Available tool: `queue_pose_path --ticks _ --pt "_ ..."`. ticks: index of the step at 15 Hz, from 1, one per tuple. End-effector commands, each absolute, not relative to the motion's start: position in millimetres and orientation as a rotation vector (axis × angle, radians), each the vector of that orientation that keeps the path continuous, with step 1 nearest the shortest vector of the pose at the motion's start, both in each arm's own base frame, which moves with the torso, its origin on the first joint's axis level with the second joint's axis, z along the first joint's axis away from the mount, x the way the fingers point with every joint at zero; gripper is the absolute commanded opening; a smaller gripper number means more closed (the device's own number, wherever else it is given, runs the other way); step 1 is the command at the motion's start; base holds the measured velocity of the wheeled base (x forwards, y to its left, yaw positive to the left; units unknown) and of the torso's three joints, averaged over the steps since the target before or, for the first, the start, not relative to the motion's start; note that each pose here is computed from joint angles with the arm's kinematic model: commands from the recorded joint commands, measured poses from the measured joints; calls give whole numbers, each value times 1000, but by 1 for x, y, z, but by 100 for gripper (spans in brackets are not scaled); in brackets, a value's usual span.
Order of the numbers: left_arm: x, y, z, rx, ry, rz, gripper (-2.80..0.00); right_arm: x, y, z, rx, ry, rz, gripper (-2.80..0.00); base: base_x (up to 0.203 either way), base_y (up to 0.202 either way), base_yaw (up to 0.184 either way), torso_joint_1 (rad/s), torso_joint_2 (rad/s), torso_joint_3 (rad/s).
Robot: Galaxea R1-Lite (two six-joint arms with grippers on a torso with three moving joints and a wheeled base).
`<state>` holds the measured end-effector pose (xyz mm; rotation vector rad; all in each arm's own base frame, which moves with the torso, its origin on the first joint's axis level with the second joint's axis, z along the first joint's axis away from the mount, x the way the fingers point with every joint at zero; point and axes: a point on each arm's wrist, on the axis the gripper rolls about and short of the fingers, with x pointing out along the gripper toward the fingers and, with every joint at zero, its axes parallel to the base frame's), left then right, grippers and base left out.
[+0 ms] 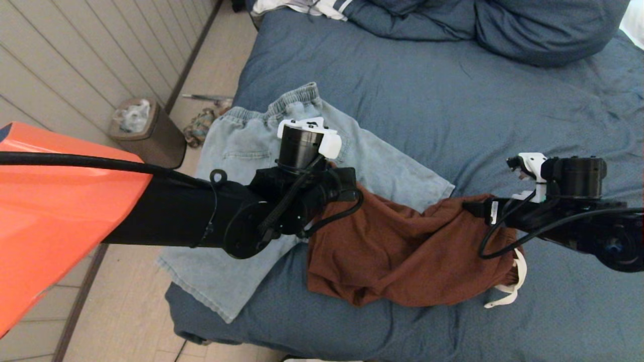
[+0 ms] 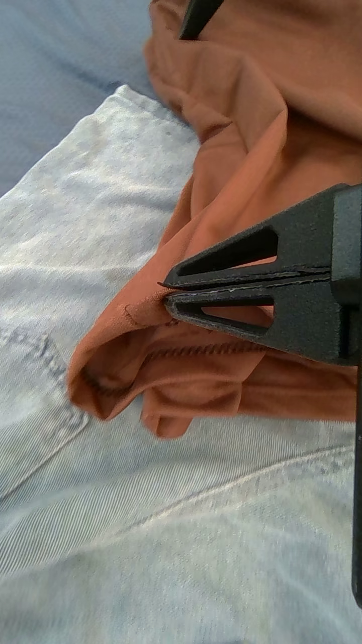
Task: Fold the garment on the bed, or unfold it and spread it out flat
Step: Unford the brown shorts
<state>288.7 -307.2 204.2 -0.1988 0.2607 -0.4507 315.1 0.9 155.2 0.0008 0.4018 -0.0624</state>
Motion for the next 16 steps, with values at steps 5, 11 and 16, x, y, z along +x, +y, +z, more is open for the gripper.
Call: queue_pose_path --ticks 5,11,16 --pt "289 -309 201 -198 266 -450 -280 321 2 129 0 479 -60 -280 0 0 0 0 0 0" --pt "275 -298 235 -237 197 -461 -280 308 3 165 8 337 -63 -280 0 0 0 0 0 0" --pt "234 -269 280 -289 123 -506 -280 257 2 219 13 147 -68 -280 0 0 0 0 0 0"
